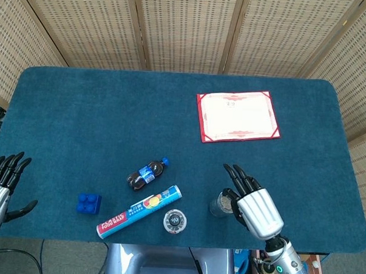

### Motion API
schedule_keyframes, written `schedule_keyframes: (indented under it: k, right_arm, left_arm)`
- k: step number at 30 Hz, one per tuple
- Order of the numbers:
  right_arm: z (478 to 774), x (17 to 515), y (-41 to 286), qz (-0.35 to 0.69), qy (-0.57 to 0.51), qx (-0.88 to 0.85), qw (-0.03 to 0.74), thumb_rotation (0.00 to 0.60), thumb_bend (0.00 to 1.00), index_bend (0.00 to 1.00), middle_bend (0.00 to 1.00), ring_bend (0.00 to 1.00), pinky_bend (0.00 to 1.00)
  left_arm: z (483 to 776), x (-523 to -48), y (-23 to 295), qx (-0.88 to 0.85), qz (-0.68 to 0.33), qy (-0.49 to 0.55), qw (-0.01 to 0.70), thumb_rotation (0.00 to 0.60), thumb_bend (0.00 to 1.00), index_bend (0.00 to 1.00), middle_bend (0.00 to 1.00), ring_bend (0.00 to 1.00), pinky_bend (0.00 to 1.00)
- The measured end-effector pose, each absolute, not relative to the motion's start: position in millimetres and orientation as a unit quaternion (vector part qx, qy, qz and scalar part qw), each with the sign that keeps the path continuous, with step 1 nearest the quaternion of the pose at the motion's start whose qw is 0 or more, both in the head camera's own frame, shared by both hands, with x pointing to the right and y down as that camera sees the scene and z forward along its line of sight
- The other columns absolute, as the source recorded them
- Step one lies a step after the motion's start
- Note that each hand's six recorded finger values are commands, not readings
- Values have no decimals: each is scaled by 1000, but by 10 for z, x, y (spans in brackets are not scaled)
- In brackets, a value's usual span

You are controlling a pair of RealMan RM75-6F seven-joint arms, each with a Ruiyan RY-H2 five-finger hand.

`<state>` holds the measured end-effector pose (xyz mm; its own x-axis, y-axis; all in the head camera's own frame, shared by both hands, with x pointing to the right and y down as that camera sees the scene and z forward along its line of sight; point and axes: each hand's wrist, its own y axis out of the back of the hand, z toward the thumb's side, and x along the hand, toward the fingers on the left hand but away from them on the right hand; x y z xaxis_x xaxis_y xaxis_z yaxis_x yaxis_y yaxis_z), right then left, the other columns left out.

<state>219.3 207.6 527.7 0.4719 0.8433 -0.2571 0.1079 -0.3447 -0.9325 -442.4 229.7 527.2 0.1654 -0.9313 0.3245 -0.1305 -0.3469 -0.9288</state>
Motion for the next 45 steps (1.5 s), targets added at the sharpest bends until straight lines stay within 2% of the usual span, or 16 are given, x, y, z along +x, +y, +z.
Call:
schedule_keyframes:
  k: [15,45]
  right_arm:
    - [5366,2247,2134,415,-312,-721,460,600,931,448,34,0,284]
    - [5468,2281,2283,425,-304,-718,460,600,932,448,17,0,280]
  left_arm:
    - [5271,-4420,2302,-650,-501,408,400,600,209,0,0,0,0]
    - [5276,-4414,2303,-651,-501,407,400,600,209,0,0,0,0]
